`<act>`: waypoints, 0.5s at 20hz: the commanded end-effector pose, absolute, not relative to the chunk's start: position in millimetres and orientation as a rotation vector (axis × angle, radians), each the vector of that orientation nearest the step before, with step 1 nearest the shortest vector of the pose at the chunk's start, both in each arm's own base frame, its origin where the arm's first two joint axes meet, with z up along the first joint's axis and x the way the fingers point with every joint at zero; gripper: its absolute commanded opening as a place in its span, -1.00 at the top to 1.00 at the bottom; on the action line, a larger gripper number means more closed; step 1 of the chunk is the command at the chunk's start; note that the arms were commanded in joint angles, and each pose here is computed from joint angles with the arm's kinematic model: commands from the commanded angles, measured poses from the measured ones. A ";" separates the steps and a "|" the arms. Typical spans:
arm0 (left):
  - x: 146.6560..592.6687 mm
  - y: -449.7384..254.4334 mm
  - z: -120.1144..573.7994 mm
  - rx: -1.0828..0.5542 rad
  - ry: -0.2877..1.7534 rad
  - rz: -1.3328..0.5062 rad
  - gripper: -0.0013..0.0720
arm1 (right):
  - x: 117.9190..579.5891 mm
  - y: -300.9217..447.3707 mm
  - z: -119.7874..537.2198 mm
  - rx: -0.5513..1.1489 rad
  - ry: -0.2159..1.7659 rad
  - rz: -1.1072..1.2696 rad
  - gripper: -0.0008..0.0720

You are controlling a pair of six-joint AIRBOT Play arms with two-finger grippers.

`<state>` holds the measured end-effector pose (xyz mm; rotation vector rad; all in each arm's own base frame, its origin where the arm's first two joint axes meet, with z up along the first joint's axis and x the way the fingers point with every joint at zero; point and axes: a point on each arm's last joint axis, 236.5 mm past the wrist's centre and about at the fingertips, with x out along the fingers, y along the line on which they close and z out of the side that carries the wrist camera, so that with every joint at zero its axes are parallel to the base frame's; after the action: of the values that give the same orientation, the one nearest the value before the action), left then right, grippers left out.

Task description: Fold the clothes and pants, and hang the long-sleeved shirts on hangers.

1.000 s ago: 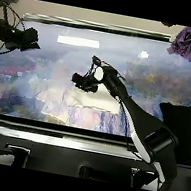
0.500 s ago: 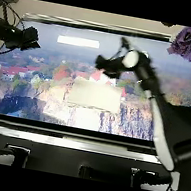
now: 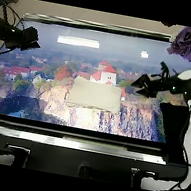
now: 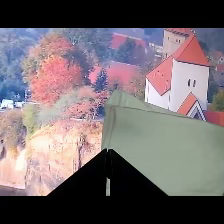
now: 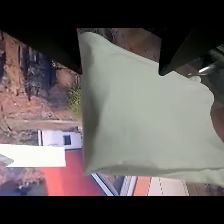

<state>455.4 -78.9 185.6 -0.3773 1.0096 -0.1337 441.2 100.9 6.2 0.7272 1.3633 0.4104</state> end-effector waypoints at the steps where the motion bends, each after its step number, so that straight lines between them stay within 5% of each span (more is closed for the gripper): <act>1: 455.5 -78.0 185.9 -0.377 1.008 -0.131 0.91 | 415.0 104.8 -41.3 0.848 1.362 0.511 -0.54; 7: 455.6 -78.2 185.5 -0.376 1.009 -0.131 0.91 | 398.8 141.7 -89.4 0.882 1.402 0.588 -0.53; 10: 455.6 -78.2 185.5 -0.376 1.009 -0.131 0.91 | 408.2 150.2 -98.5 0.846 1.370 0.562 -0.38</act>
<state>455.3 -78.6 185.5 -0.3763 1.0098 -0.1325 401.4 141.7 -86.1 0.8688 1.4052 0.5731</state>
